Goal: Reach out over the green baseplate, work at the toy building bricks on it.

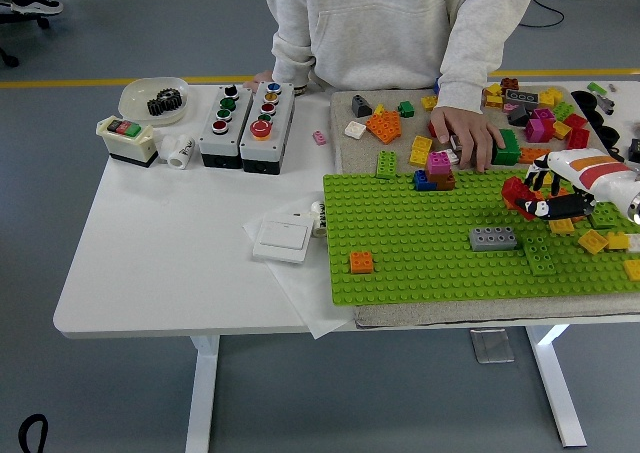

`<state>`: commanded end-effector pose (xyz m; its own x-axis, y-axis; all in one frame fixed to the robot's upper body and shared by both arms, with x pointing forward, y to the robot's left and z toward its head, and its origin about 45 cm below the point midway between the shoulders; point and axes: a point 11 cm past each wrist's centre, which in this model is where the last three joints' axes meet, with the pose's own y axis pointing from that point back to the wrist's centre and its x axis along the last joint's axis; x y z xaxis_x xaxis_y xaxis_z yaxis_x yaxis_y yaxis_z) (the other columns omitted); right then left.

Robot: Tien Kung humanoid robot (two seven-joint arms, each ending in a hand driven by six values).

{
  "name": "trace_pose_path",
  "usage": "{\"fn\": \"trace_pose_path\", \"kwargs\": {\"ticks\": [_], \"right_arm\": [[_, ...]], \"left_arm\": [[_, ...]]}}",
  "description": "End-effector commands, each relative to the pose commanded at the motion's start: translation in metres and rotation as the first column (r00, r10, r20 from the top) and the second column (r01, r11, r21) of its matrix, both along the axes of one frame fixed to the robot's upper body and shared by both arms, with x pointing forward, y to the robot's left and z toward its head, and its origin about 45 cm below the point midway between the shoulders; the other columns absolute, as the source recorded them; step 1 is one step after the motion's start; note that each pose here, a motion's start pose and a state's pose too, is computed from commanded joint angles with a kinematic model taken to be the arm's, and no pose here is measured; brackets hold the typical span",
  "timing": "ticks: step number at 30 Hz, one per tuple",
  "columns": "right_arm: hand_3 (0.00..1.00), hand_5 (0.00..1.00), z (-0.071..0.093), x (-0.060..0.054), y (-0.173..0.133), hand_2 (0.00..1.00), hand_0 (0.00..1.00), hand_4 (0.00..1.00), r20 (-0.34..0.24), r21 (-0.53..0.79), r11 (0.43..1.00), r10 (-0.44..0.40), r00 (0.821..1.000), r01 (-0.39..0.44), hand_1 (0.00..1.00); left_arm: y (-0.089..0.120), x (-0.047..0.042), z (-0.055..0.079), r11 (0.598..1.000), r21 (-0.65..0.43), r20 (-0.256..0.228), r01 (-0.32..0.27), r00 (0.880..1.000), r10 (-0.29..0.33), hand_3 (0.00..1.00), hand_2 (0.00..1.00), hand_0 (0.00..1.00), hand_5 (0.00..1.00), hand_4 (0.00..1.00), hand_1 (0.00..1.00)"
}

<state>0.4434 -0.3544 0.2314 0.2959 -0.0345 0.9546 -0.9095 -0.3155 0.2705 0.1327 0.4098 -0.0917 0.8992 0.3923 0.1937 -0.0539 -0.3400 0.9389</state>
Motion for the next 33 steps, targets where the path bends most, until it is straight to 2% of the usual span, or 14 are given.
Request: {"fn": "trace_pose_path", "kwargs": {"ticks": [3,5,7,12,15,24,33], "right_arm": [[0.517,0.517,0.004,-0.004,0.01,0.5,0.173,0.699,0.008,-0.015,0.999,0.04,0.999,-0.04,0.378],[0.517,0.517,0.007,-0.007,0.017,0.5,0.173,0.699,0.039,-0.061,0.994,0.092,0.995,-0.09,0.378],[0.518,0.515,0.008,-0.01,0.024,0.501,0.171,0.7,0.065,-0.115,0.984,0.147,0.987,-0.139,0.377],[0.518,0.515,0.004,-0.019,0.037,0.501,0.171,0.7,0.082,-0.219,0.946,0.262,0.961,-0.239,0.377],[0.519,0.517,0.003,-0.02,0.041,0.502,0.17,0.702,0.094,-0.245,0.933,0.294,0.951,-0.264,0.376],[0.518,0.521,0.006,-0.023,0.056,0.502,0.166,0.708,0.14,-0.361,0.866,0.416,0.898,-0.345,0.372],[0.519,0.526,-0.005,-0.024,0.056,0.502,0.167,0.716,0.11,-0.441,0.816,0.462,0.88,-0.373,0.371]], "left_arm": [[0.0,-0.0001,0.0,1.0,0.0,0.0,0.0,1.0,0.0,0.607,0.77,0.781,0.593,0.686,0.768],[0.0,-0.0003,0.0,1.0,0.0,-0.001,0.0,1.0,0.0,0.607,0.77,0.781,0.593,0.686,0.768],[0.0,-0.0006,0.0,1.0,0.0,-0.001,0.001,1.0,-0.001,0.606,0.771,0.78,0.593,0.685,0.767],[-0.001,0.0001,0.0,1.0,-0.001,0.0,0.001,1.0,-0.001,0.606,0.771,0.78,0.593,0.685,0.767],[-0.001,0.0008,0.0,1.0,-0.001,0.002,0.001,1.0,-0.001,0.607,0.77,0.782,0.594,0.686,0.768],[-0.001,0.0012,0.0,1.0,-0.002,0.002,0.0,1.0,0.0,0.606,0.77,0.78,0.593,0.685,0.767],[-0.001,0.0022,0.0,1.0,-0.002,0.004,0.0,1.0,0.0,0.606,0.77,0.78,0.593,0.685,0.767]]}}
